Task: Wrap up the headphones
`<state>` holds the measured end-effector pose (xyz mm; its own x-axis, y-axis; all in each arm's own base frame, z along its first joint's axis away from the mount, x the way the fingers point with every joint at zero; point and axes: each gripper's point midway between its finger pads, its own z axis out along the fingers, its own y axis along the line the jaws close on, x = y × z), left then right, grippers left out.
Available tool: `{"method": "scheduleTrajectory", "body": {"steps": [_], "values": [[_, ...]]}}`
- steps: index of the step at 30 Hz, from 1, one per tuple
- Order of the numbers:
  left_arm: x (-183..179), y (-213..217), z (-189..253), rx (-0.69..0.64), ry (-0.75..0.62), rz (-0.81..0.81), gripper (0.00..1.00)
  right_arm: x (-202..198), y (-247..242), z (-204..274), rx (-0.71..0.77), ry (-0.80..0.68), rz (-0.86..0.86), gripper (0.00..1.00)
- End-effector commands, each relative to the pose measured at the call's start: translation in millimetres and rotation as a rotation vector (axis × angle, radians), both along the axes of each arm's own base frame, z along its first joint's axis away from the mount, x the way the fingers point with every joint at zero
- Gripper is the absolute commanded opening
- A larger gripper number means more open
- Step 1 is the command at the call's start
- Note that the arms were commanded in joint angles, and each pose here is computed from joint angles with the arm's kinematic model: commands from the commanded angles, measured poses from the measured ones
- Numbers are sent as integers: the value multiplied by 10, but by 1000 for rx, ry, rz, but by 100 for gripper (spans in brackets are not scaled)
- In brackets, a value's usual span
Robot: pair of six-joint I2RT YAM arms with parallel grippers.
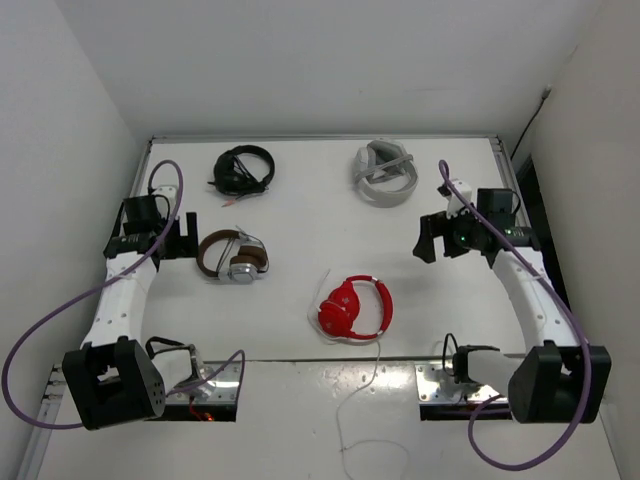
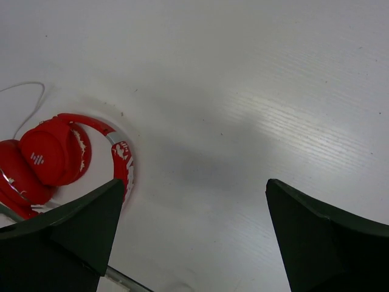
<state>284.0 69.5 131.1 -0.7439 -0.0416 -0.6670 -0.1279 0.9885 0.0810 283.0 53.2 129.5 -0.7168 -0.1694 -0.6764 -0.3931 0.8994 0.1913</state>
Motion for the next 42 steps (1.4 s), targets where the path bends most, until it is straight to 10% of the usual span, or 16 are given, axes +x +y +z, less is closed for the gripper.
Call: {"method": "scheduleTrajectory", "body": {"steps": [1,14,21,28,42], "values": [[110,14,165,12,-84,-28,100,-87,6,96,-15,-22,-23,99],[321,396,613,169,-208,111,100,-212,312,161,-58,45,-105,85],[382,471,767,195,-231,139,100,-554,675,-215,200,366,-248,72],[464,491,749,193,-222,138,100,-1009,828,-552,139,445,-294,54],[567,582,635,206,-226,163,100,-997,878,-1005,-66,499,-280,62]]}}
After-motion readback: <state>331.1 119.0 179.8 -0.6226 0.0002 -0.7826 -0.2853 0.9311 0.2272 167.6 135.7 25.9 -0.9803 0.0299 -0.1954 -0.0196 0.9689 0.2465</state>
